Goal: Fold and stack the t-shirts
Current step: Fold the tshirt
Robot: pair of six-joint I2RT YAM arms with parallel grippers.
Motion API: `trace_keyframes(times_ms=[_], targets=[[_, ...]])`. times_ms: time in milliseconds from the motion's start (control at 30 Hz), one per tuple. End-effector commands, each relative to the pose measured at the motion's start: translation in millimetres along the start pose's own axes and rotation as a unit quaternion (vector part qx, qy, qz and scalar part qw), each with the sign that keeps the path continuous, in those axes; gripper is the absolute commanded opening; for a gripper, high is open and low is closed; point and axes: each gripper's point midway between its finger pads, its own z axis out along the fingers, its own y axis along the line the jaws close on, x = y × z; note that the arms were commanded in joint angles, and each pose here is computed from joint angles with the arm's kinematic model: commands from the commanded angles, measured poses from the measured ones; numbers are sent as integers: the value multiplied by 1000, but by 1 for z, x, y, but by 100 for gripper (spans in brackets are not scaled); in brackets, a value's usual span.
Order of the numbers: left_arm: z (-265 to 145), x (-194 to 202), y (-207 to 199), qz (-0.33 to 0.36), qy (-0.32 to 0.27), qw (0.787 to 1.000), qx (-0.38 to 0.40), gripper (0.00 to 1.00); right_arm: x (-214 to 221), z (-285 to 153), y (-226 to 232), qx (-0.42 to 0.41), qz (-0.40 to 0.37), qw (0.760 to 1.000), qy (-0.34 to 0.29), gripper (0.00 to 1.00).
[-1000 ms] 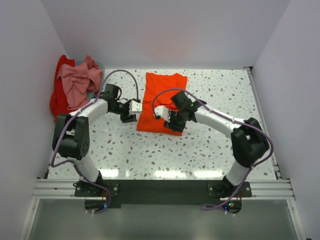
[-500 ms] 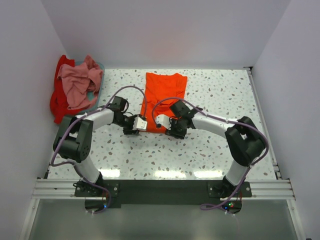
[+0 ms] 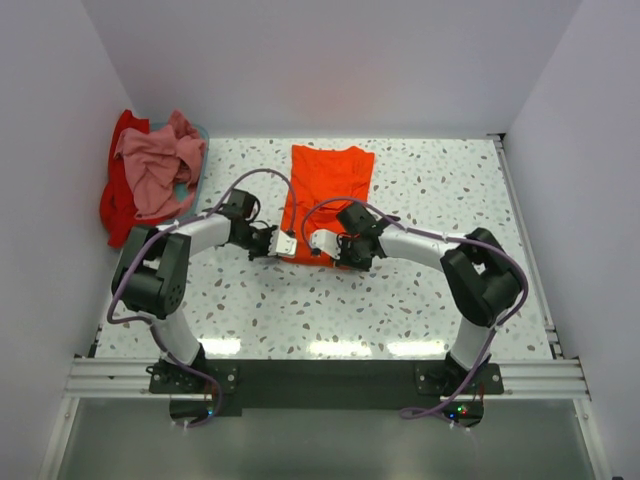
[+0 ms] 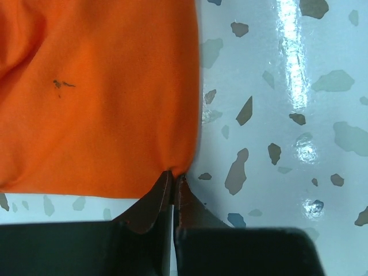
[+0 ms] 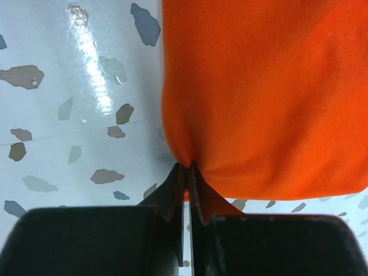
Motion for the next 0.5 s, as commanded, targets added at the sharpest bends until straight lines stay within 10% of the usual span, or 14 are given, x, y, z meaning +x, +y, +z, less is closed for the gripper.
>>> trace_keyframes(times_ms=[0,467], targets=[[-5,-5,4,-5,0,1000,-4,0,14,3,-3,-3,3,1000,19,0],[-48,-76,52,-59,-48,994,-76,0,1,-86,-53,14,-15,998,-54,0]])
